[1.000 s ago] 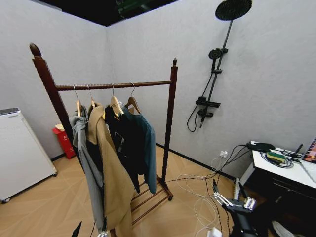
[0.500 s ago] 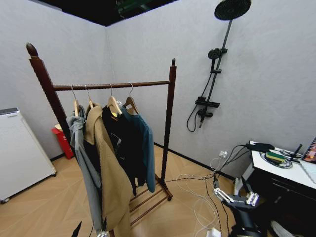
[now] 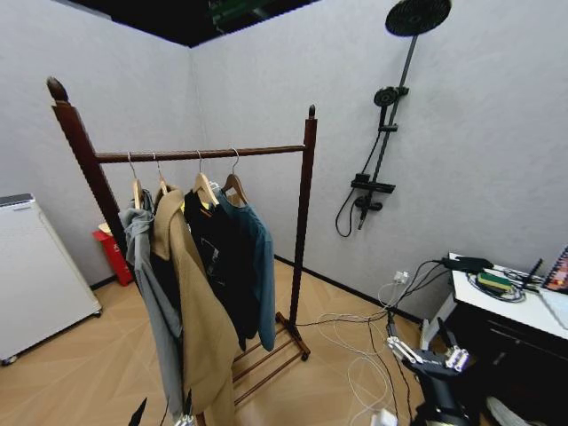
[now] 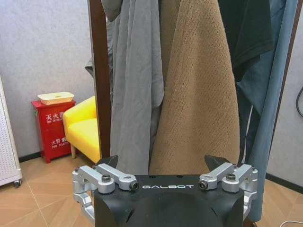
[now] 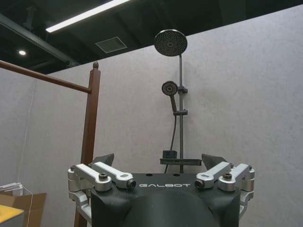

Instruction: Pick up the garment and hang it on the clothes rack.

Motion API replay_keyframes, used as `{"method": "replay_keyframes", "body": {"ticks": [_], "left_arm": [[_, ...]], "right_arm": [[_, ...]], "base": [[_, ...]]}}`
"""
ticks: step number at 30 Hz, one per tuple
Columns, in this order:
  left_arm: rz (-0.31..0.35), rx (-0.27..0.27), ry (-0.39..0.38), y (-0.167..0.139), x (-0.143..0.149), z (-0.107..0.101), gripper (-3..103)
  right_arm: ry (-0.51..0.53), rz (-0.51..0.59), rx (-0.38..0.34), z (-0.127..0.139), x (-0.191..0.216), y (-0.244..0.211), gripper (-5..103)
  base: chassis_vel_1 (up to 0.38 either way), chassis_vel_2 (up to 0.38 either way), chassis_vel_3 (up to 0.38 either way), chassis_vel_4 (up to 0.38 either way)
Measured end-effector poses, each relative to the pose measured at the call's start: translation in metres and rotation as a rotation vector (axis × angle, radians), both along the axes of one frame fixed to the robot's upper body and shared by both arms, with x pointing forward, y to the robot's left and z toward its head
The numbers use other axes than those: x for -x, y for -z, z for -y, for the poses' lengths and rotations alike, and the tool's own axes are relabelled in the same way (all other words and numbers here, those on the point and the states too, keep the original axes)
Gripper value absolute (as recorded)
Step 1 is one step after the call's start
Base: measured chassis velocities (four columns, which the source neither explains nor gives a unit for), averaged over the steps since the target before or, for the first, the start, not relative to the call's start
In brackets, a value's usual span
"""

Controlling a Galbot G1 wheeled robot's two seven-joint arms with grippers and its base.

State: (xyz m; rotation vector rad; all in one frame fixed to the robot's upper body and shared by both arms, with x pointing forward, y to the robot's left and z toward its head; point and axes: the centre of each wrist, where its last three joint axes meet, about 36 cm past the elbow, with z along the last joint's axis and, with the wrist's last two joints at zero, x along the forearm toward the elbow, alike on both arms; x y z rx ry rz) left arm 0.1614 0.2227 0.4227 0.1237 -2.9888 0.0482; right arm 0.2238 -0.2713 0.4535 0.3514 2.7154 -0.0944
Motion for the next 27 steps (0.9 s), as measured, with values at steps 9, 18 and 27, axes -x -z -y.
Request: {"method": "replay_keyframes", "body": {"ticks": [9,18,27], "left_arm": [[0.000,0.000,0.000,0.000,0.000,0.000,100],[0.000,0.000,0.000,0.000,0.000,0.000,100],[0.000,0.000,0.000,0.000,0.000,0.000,100]], "right_arm": [[-0.001,0.005,-0.004,0.001,-0.006,0.003,100],[-0.004,0.003,-0.009,0.000,-0.010,0.002,100],[-0.001,0.003,-0.013,0.001,-0.011,0.004,100]], "base": [[-0.006,-0.005,-0.006,-0.004],[-0.066,-0.062,-0.066,-0.064],[-0.109,-0.107,-0.112,-0.112]]}}
